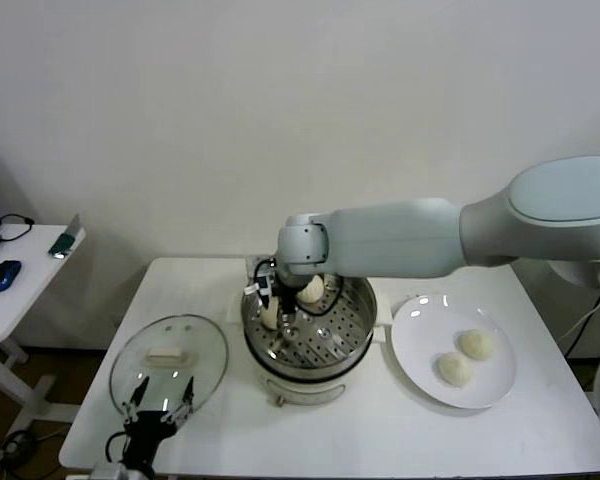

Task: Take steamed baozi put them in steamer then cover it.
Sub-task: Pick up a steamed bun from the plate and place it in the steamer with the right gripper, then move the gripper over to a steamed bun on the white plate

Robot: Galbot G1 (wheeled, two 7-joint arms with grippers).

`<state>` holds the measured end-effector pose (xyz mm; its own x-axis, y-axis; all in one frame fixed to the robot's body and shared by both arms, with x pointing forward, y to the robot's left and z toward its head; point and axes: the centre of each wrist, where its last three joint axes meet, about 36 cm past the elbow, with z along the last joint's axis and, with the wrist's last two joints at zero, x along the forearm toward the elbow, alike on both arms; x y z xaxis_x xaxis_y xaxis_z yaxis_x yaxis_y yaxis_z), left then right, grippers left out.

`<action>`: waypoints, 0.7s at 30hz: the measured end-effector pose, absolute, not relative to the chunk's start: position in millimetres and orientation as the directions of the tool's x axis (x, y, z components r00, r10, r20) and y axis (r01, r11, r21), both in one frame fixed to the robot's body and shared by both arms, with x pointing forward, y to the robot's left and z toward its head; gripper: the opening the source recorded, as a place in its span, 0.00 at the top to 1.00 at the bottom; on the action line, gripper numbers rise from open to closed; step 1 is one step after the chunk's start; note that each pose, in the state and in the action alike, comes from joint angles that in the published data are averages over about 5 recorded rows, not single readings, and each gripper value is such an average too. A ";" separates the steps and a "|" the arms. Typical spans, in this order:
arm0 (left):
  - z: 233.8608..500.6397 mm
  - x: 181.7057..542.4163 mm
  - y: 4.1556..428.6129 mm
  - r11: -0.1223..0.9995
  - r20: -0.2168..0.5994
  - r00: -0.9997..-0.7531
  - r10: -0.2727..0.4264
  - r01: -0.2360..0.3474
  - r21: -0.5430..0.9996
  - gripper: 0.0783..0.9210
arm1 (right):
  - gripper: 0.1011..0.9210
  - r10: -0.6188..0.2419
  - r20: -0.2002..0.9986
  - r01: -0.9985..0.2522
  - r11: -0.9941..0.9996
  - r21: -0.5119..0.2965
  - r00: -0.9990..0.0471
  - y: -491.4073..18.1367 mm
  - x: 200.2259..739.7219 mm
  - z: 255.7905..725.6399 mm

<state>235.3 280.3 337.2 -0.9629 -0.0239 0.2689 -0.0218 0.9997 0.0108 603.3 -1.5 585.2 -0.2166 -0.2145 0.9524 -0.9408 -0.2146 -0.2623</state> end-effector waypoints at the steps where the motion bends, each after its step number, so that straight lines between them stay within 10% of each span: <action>1: 337.1 235.5 280.2 1.000 0.269 -0.963 -0.023 -0.021 0.010 0.12 | 0.14 -0.216 0.952 -0.940 -0.217 -0.262 -0.216 -2.4 603.3 586.2; 21: 338.1 237.5 279.7 1.000 0.274 -0.961 -0.017 -0.014 0.014 0.12 | 0.12 -0.211 0.962 -0.959 -0.185 -0.215 -0.175 -173.0 617.7 690.4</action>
<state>237.5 279.7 338.1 -0.9615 -0.0169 0.2744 -0.0136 0.9998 0.0138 617.7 -173.0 690.4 -0.1751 -0.2109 0.9617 -0.9588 -0.1854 -0.2153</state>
